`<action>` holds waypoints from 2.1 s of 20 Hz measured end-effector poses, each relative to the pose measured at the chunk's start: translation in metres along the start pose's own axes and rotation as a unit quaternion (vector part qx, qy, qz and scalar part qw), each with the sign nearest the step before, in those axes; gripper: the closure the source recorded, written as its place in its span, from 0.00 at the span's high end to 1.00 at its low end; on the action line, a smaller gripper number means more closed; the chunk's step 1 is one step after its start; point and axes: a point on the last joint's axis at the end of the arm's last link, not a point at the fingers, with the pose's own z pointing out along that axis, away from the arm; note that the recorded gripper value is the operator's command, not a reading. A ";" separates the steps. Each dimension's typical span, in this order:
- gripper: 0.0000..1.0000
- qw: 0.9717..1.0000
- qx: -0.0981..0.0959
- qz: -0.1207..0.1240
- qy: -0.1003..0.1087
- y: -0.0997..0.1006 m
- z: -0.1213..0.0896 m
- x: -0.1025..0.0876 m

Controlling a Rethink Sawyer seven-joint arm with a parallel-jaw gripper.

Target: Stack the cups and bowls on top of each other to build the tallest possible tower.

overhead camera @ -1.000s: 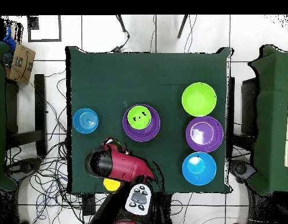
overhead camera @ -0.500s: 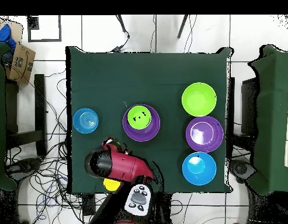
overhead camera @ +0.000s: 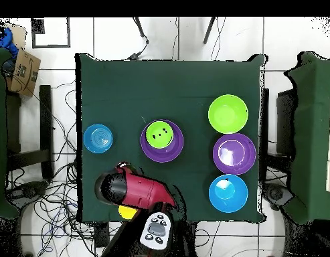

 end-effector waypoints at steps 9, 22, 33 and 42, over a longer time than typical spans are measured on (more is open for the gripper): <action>1.00 1.000 0.007 0.001 0.015 -0.002 -0.006 0.003; 1.00 1.000 0.012 0.000 0.015 -0.005 -0.004 0.005; 1.00 1.000 0.015 -0.001 0.009 -0.008 0.007 0.006; 1.00 1.000 0.010 -0.001 -0.009 -0.008 0.011 0.004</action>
